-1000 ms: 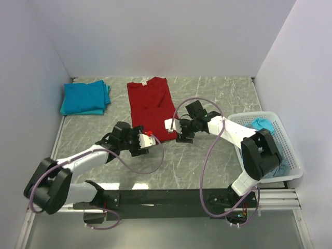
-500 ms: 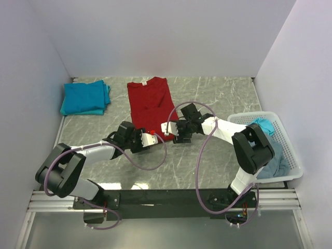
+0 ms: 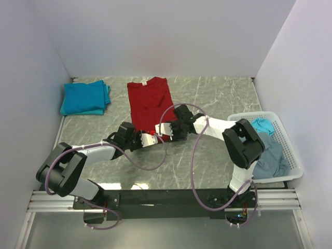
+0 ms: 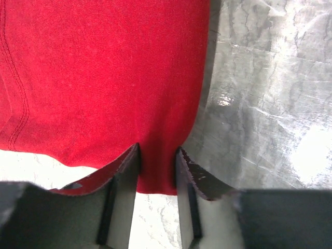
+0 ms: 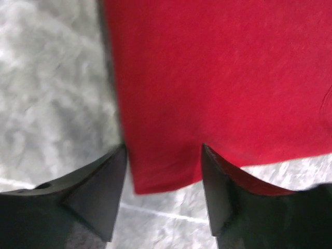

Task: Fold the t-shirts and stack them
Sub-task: Fold the tshirt

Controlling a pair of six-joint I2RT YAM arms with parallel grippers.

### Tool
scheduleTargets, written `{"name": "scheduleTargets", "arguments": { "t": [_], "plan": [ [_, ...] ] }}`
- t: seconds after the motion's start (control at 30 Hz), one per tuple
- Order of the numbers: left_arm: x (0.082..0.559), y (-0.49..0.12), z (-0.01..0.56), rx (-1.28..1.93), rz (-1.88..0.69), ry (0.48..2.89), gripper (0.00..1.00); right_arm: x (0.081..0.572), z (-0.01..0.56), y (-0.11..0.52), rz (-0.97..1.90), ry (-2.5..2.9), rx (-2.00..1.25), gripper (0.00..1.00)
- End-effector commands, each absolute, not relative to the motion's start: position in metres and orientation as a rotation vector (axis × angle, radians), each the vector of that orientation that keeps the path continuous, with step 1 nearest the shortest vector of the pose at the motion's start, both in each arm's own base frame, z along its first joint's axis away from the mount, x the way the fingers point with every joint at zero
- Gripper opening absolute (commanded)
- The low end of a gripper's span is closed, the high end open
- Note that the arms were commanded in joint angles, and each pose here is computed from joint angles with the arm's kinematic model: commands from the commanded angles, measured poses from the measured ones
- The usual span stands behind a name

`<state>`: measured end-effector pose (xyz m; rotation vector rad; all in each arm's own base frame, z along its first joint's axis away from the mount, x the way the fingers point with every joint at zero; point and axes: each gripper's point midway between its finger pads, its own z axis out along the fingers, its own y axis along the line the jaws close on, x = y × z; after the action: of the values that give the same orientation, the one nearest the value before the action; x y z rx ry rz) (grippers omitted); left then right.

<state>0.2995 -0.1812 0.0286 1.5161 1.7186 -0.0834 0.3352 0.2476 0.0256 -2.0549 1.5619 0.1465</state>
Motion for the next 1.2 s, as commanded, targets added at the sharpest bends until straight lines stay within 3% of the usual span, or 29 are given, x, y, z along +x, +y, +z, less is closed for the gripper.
{"name": "scheduleTargets", "arguments": {
  "t": [0.0,0.1,0.13,0.17,0.23,0.3,0.47,0.8,0.97,1.17],
  "plan": [
    [0.301,-0.183,0.031,1.51,-0.078,1.701,0.34,0.347,0.014,0.249,0.069,1.63,-2.049,0.62],
    [0.299,-0.186,0.031,1.52,-0.103,1.7,0.27,0.35,0.009,0.248,0.053,1.659,-2.058,0.44],
    [0.298,-0.186,0.031,1.521,-0.111,1.705,0.25,0.348,0.006,0.246,0.061,1.672,-2.069,0.28],
    [0.295,-0.186,0.03,1.531,-0.124,1.715,0.23,0.346,0.006,0.246,0.063,1.672,-2.074,0.2],
    [0.29,-0.19,0.029,1.543,-0.162,1.716,0.07,0.337,0.008,0.245,0.105,1.668,-2.09,0.01],
    [0.283,-0.192,0.032,1.556,-0.194,1.714,0.0,0.323,0.01,0.241,0.16,1.675,-2.119,0.0],
    [0.242,-0.217,0.058,1.638,-0.384,1.633,0.0,0.273,0.032,0.226,0.328,1.689,-2.167,0.0],
    [0.103,-0.259,0.089,1.78,-0.815,1.528,0.0,0.122,0.062,0.173,0.574,1.626,-2.271,0.0],
    [0.096,-0.265,0.125,1.728,-0.8,1.405,0.0,0.119,0.08,0.173,0.543,1.652,-2.143,0.0],
    [0.157,-0.265,0.142,1.677,-0.588,1.38,0.0,0.182,0.116,0.179,0.421,1.783,-1.878,0.0]
  ]
}}
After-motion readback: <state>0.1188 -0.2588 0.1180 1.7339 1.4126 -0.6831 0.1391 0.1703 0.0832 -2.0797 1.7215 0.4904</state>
